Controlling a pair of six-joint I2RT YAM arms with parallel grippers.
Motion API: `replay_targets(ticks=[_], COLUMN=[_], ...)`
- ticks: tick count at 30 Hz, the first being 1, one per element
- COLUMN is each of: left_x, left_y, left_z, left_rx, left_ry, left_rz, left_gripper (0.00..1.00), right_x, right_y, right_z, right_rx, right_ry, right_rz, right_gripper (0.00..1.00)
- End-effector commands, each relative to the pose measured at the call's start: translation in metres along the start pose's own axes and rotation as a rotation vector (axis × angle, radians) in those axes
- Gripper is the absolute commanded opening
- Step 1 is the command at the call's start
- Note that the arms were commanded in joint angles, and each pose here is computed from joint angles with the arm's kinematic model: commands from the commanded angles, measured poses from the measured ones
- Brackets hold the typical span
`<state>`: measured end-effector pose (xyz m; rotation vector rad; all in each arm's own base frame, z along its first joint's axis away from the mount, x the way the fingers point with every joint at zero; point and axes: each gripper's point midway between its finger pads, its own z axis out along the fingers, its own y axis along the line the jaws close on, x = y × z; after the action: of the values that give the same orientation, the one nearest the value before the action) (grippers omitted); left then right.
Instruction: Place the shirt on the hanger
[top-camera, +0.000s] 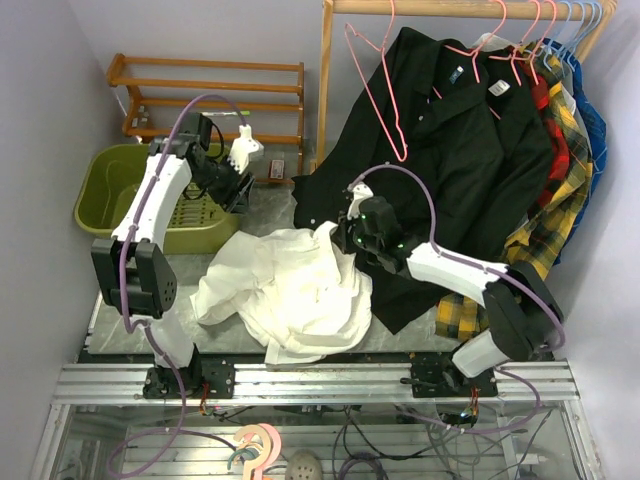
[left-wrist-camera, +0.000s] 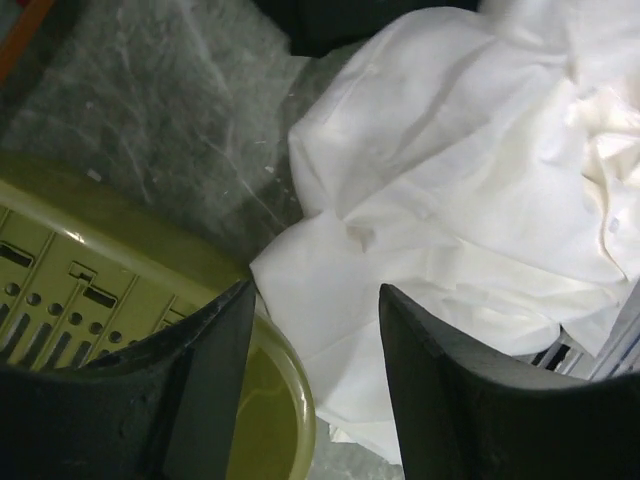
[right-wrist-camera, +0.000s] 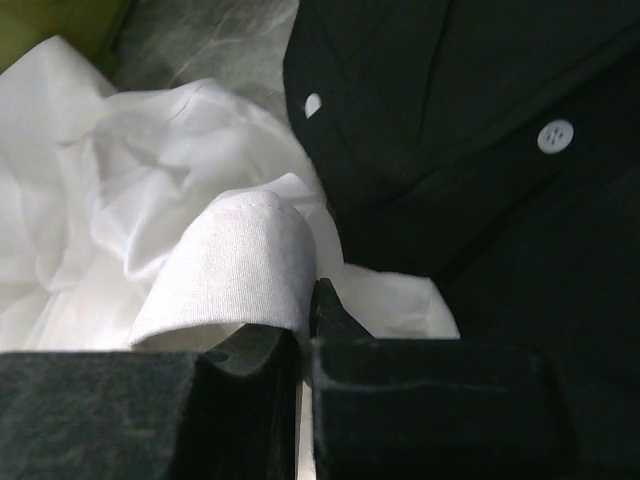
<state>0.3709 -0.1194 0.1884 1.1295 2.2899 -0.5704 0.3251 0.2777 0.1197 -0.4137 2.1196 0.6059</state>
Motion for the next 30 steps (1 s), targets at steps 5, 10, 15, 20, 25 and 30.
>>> replay_targets(ticks=[5,10,15,20,25,30], left_x=[0.029,0.032,0.005,-0.008,0.006,0.018], left_y=[-0.07,-0.081,-0.083,-0.076,-0.076,-0.087], left_z=[0.012,0.047,0.072,0.088,0.107,0.107], left_rx=[0.194,0.164,0.109,0.127,0.196,0.271], left_ry=[0.02,0.029,-0.011,-0.034,0.028,0.056], left_rz=[0.173,0.227,0.276,0.28,0.281,0.305], left_gripper=[0.65,0.66,0.66,0.65,0.46,0.09], right_x=[-0.022,-0.04,-0.043,-0.04,-0.042,-0.047], right_y=[-0.025,-0.029,-0.022,-0.014,-0.011,-0.011], right_z=[0.031,0.027,0.021,0.016,0.013,0.01], right_rx=[0.049,0.048,0.016,-0.028,-0.043,-0.038], right_ry=[0.002,-0.01,-0.005,0.008,0.01,0.002], right_rz=[0.072,0.083,0.081,0.083,0.074,0.06], right_gripper=[0.0,0.0,0.0,0.0,0.0,0.0])
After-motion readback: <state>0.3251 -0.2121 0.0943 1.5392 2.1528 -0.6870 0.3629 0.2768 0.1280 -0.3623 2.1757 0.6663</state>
